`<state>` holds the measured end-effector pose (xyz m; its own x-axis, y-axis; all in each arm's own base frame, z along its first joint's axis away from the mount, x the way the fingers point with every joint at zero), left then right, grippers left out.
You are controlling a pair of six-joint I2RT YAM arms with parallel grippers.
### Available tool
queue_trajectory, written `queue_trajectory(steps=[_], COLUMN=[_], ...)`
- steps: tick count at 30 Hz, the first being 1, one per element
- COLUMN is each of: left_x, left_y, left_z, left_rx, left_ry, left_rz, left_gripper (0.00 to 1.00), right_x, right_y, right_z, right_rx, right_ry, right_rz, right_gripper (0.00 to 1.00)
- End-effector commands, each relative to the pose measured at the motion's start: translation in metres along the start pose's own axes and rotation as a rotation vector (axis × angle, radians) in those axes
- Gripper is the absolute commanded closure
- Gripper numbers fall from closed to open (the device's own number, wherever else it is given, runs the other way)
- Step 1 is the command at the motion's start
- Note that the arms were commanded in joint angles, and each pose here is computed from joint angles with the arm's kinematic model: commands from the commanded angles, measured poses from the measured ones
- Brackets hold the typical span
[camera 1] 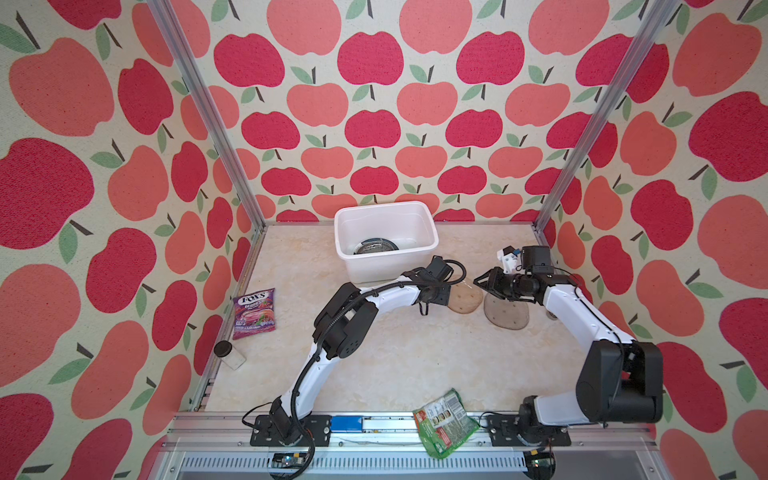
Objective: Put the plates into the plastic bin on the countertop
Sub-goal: 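Grasp the edge of the small pinkish glass plate with the left gripper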
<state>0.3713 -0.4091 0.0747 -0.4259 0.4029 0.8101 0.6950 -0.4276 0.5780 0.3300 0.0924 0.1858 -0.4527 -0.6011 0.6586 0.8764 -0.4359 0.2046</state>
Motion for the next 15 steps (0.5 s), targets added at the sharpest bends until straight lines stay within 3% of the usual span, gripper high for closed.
queue_trajectory(steps=[1, 5, 15], left_x=[-0.009, -0.014, -0.029], left_y=[-0.008, -0.007, -0.011], left_z=[0.009, 0.011, 0.011], left_rx=[0.037, 0.055, 0.058], left_ry=[0.019, 0.014, 0.013], left_rz=[0.052, 0.047, 0.072], left_gripper=[0.41, 0.54, 0.67], right_x=[0.006, 0.006, 0.006], right_y=[0.000, -0.002, -0.006], right_z=[0.006, 0.006, 0.005], right_rx=[-0.002, -0.006, -0.016], right_ry=[0.040, 0.053, 0.067], right_rz=[-0.012, -0.011, -0.005], right_gripper=[0.69, 0.70, 0.70])
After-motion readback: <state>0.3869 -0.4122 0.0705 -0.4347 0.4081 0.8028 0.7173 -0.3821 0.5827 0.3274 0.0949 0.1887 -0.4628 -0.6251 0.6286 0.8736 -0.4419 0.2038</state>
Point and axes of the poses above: each gripper's point midway between its finger pads, its own x axis back along the fingers, its own z axis along the line the jaws close on, y = z × x, the point moved 5 cm from there along x, back along the fingers, and after that the axes turned 14 degrees about -x, right-handed, at the moved point
